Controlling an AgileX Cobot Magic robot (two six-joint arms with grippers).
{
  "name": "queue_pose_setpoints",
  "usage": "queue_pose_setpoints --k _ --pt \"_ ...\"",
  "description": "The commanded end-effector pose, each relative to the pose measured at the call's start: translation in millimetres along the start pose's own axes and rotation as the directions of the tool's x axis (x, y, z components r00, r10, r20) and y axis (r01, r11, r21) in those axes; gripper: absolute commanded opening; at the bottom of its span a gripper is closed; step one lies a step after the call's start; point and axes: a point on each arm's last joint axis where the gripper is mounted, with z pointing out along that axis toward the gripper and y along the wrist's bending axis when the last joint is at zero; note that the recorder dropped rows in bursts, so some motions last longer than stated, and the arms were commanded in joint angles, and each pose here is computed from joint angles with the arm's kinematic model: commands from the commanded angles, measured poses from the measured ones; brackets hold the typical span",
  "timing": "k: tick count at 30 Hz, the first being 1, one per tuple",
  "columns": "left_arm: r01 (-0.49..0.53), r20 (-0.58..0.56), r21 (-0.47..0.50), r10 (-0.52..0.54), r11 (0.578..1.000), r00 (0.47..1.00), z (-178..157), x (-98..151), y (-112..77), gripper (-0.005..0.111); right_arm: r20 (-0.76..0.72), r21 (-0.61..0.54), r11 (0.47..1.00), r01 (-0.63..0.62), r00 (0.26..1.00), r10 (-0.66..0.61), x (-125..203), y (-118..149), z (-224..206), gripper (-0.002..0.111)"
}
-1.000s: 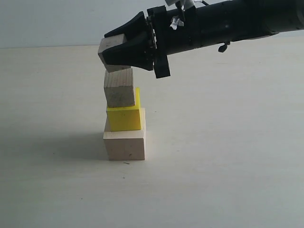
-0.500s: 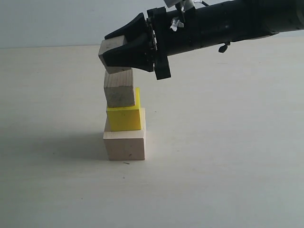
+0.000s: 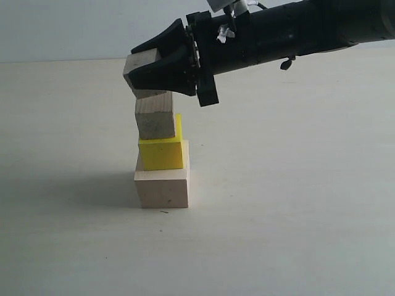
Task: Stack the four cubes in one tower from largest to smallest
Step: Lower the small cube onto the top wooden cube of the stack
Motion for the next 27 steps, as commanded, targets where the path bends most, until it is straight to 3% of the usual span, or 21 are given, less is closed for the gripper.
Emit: queue_pose_setpoints --k 1,23,27 --pt "0.007 0.02 0.011 -0.007 1.0 1.0 -0.8 -1.0 -1.1 0.0 0.007 -0.007 1.0 -0.003 1.0 0.004 5.0 -2.3 2.1 0.0" --pt "0.007 0.002 0.009 -0.007 1.0 1.0 -0.8 0.6 -1.0 0.0 -0.011 -0.018 1.0 -0.006 1.0 0.006 10.1 -3.0 3.3 0.0" --pt "0.007 0.002 0.009 -0.007 1.0 1.0 -0.8 0.6 -1.0 0.0 -0.031 -0.031 1.0 0.003 1.0 -0.004 12.0 -1.9 3.2 0.006"
